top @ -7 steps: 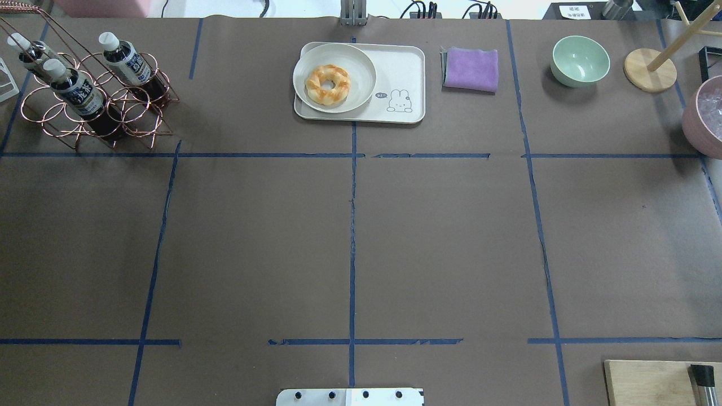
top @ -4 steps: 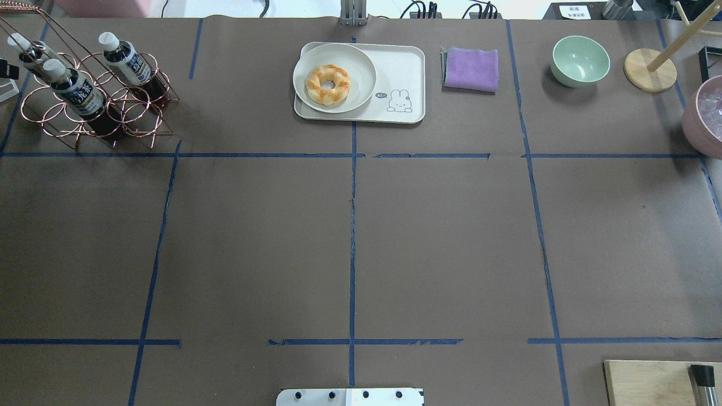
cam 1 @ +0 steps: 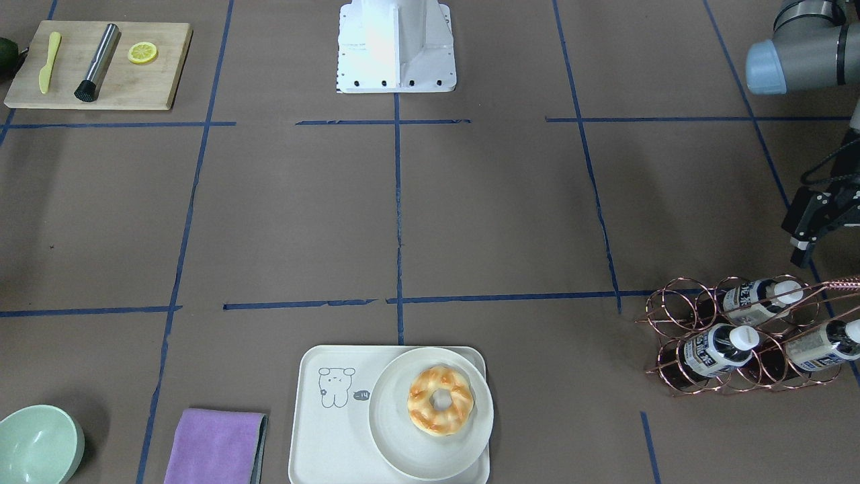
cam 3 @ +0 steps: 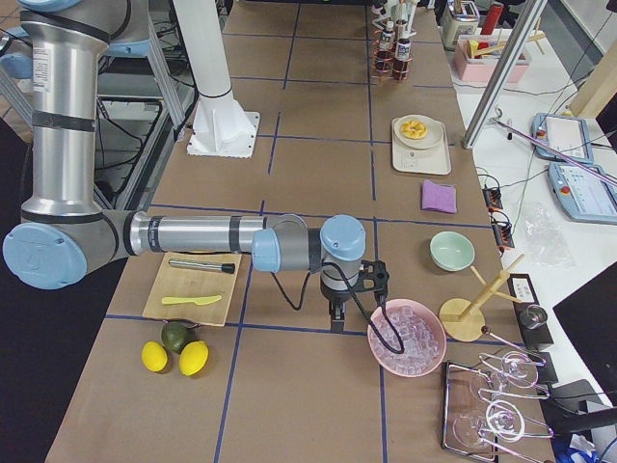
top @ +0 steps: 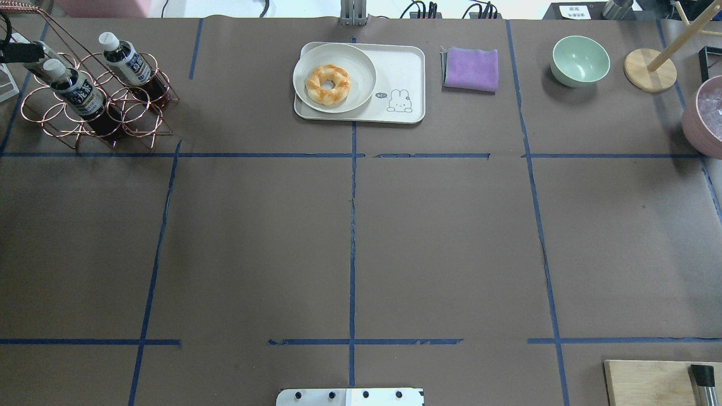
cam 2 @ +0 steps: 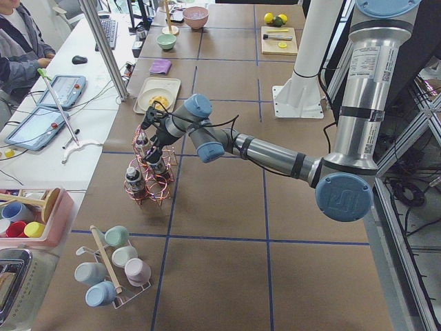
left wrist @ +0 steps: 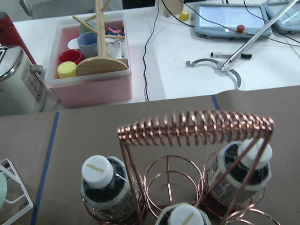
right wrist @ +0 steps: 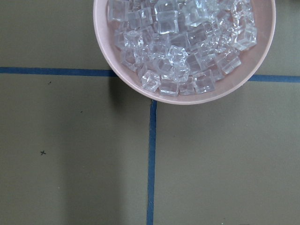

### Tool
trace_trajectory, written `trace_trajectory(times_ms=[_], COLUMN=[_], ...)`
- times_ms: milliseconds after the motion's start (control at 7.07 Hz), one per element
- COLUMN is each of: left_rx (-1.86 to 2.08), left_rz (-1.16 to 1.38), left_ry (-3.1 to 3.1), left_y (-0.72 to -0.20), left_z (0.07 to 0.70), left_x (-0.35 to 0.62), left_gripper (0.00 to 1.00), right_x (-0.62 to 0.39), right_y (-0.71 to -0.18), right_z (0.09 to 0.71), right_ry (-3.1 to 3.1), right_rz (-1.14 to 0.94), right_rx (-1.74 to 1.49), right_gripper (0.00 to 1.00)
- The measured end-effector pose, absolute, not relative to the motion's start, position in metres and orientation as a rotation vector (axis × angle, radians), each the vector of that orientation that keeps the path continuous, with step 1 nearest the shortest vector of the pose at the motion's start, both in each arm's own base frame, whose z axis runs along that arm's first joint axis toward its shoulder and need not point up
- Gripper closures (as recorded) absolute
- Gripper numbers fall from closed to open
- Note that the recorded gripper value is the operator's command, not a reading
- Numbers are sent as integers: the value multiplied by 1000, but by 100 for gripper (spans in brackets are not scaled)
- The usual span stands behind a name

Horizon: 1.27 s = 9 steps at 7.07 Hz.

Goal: Place tea on tray
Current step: 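Move the left gripper over the copper rack toward a dark tea bottle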

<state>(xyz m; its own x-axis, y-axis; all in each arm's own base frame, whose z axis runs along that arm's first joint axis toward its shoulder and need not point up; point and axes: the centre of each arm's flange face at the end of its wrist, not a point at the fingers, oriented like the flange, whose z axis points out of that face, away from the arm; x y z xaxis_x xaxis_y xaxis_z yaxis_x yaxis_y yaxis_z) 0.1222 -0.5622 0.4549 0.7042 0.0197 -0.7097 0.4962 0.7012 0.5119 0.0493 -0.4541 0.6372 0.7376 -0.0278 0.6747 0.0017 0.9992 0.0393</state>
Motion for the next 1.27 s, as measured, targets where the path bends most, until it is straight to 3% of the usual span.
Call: trace_trajectory(times_ms=[1273], left_rx=[791], left_rz=[-299], left_ry=[731], left_y=[-554], left_z=[469], left_x=[195], left_gripper=[5], right_x=[49], right_y=[-454], right_z=[637], right_ry=[-741], right_rz=[-16], right_rx=[37], right_gripper=[0])
